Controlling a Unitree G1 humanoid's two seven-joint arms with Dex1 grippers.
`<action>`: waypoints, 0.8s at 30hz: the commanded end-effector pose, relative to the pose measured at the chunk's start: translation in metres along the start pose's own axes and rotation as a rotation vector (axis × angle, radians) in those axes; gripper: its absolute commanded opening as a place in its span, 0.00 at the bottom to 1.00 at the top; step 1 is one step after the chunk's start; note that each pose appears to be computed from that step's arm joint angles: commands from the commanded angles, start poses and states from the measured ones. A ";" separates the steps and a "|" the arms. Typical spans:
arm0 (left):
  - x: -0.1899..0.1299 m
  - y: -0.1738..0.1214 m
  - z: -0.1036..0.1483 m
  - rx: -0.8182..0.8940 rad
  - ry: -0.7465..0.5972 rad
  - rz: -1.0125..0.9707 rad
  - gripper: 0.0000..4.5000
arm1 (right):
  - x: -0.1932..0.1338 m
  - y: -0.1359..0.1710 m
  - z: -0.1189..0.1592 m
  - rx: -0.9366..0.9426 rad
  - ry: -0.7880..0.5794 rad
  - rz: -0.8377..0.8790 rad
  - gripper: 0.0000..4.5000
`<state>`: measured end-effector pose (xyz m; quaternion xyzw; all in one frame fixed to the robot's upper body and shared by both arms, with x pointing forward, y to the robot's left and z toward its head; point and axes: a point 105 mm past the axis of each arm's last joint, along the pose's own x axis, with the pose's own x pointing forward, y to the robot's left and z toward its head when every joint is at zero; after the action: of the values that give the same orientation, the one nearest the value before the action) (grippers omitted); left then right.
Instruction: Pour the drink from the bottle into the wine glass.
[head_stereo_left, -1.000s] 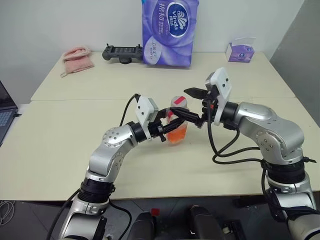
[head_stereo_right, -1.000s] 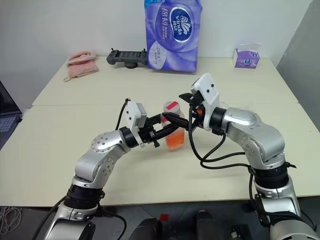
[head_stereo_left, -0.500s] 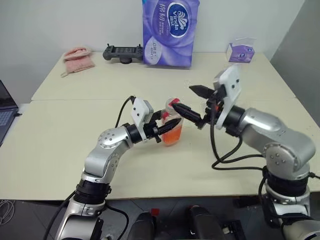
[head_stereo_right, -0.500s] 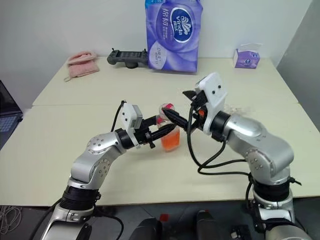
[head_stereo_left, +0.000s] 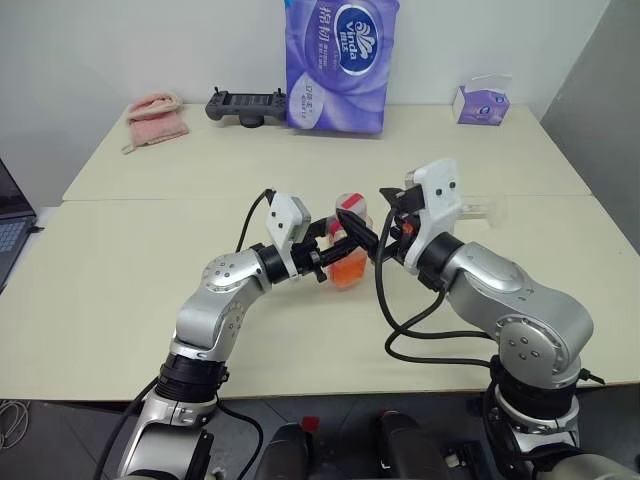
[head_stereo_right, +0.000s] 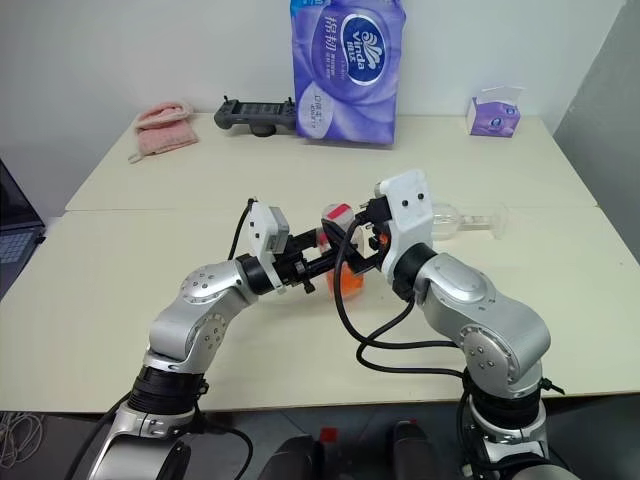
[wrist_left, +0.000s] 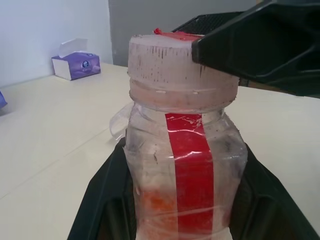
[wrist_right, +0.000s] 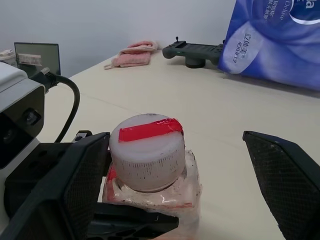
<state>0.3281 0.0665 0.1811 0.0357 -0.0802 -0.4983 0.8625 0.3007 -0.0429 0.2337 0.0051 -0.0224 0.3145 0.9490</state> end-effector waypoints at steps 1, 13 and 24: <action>0.003 -0.001 0.018 0.059 -0.054 -0.017 0.39 | -0.001 0.002 0.010 -0.032 -0.032 -0.010 1.00; 0.002 0.001 0.018 0.065 -0.055 -0.008 0.39 | 0.002 -0.005 0.012 -0.054 -0.034 -0.042 0.41; 0.006 0.000 0.021 0.067 -0.066 -0.007 0.39 | 0.002 -0.029 0.034 -0.124 -0.040 0.491 0.41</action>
<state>0.3326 0.0630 0.1831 0.0376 -0.0838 -0.4926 0.8654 0.3194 -0.0488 0.2397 -0.0588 -0.0088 0.4955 0.8666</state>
